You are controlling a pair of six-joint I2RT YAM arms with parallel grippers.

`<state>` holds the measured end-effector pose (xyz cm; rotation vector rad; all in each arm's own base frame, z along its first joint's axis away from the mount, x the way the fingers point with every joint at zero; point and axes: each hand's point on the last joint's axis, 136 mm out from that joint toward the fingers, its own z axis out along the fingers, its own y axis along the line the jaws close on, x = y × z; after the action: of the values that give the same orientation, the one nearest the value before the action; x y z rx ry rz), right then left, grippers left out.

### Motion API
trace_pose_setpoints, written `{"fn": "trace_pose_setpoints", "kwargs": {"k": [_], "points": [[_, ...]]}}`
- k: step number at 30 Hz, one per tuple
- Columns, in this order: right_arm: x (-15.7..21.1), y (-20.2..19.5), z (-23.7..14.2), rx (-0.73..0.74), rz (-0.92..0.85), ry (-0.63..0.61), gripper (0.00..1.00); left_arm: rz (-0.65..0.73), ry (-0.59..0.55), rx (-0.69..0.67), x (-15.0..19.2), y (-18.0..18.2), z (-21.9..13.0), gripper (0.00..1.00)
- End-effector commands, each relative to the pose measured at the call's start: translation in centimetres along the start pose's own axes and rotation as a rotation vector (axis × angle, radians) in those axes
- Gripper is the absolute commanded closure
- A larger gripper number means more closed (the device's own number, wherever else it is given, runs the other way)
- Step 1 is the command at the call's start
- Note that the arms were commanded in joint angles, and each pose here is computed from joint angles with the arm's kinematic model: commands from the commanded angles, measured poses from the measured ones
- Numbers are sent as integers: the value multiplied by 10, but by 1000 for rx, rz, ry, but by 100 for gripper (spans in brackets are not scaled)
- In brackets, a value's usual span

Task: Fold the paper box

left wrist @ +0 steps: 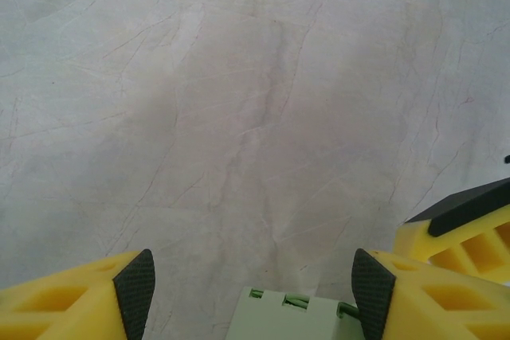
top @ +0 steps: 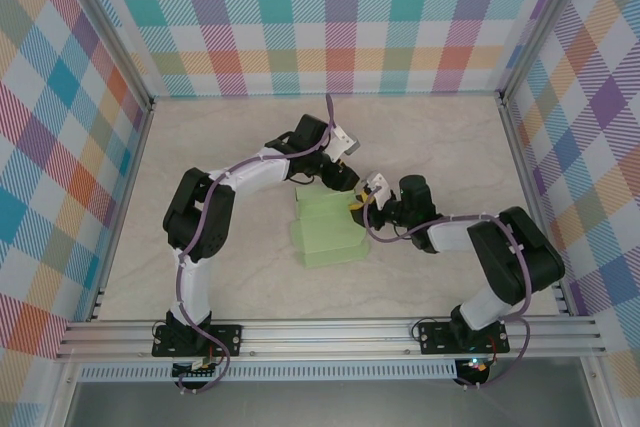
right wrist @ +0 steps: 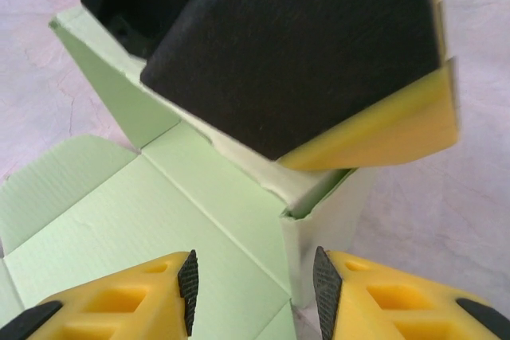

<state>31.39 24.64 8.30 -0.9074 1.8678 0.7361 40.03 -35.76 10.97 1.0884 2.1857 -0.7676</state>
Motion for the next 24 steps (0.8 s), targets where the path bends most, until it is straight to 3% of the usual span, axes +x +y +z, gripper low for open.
{"fn": "trace_pose_setpoints", "kwargs": {"k": [1,7,24], "points": [[1,8,8,-87,-15,24,55,-42,190,-23,67,4,19,32],[-2,27,9,-202,-6,-3,54,55,159,36,73,-10,11,32],[10,-13,29,50,-111,2,50,106,100,93,64,-15,-2,32]]}}
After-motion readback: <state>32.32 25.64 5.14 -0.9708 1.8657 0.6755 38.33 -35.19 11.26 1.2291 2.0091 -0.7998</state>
